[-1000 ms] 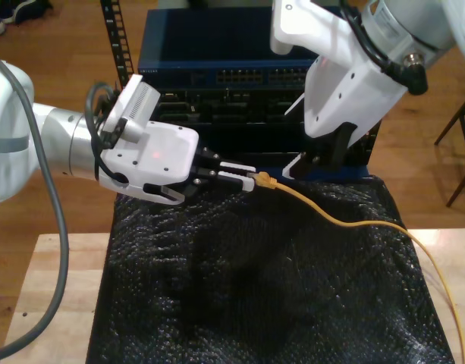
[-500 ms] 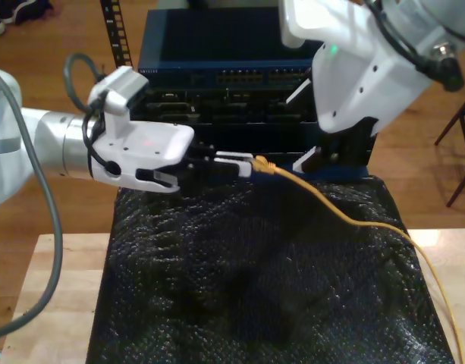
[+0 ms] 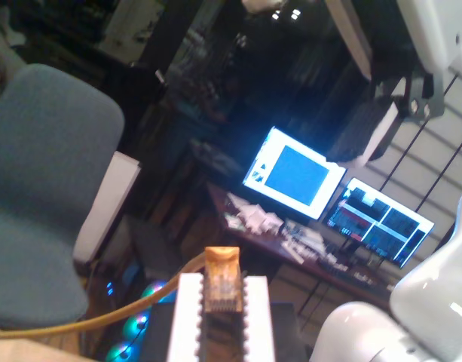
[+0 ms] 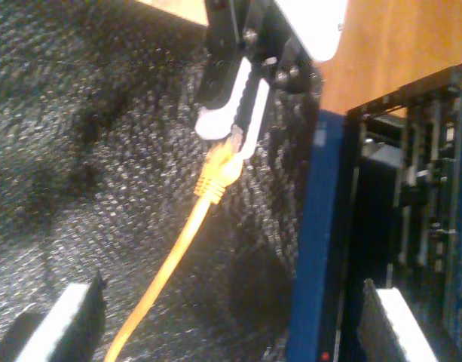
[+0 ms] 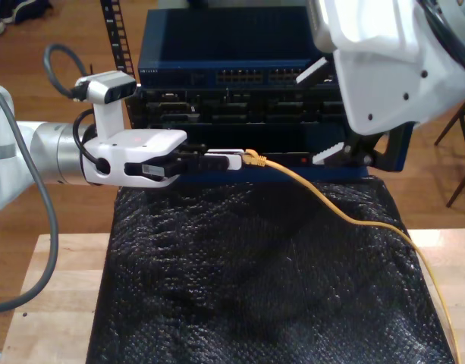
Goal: Grab the cable and plug it in
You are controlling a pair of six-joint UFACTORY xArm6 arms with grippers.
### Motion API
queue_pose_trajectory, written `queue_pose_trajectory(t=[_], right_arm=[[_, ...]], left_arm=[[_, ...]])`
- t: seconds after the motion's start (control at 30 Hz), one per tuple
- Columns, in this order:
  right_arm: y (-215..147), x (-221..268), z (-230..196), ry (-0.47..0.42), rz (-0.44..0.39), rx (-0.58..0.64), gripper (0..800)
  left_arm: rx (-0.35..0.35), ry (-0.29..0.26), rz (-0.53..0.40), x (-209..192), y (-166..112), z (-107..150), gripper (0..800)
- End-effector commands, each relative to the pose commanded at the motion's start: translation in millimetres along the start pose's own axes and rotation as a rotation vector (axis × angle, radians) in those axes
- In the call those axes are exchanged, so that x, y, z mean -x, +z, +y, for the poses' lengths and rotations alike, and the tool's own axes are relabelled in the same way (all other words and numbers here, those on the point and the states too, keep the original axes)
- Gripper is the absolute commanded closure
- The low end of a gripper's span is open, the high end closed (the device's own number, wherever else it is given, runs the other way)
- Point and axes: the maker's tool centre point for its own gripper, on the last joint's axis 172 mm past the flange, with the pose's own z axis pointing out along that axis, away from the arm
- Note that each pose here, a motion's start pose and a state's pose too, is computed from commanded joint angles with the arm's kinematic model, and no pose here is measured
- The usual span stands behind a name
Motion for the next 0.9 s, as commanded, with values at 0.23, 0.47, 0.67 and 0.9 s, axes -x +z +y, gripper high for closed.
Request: queue_pose_trajectory(t=[0.23, 0.47, 0.67, 0.9], right_arm=[[-2, -17, 8, -0.039, 0.035, 0.082, 27], [10, -58, -3, -0.147, 0.101, 0.084, 13], [18, -76, -9, -0.211, 0.141, 0.129, 17], [3, -78, -7, -0.231, 0.153, 0.188, 44]], left_arm=[[0.063, -0.005, 0.042, -10, 3, 15, 798], [0.116, -0.038, 0.082, -16, 3, 22, 798], [0.173, -0.043, 0.129, -27, 1, 33, 798], [0.218, -0.044, 0.157, -33, 1, 43, 798]])
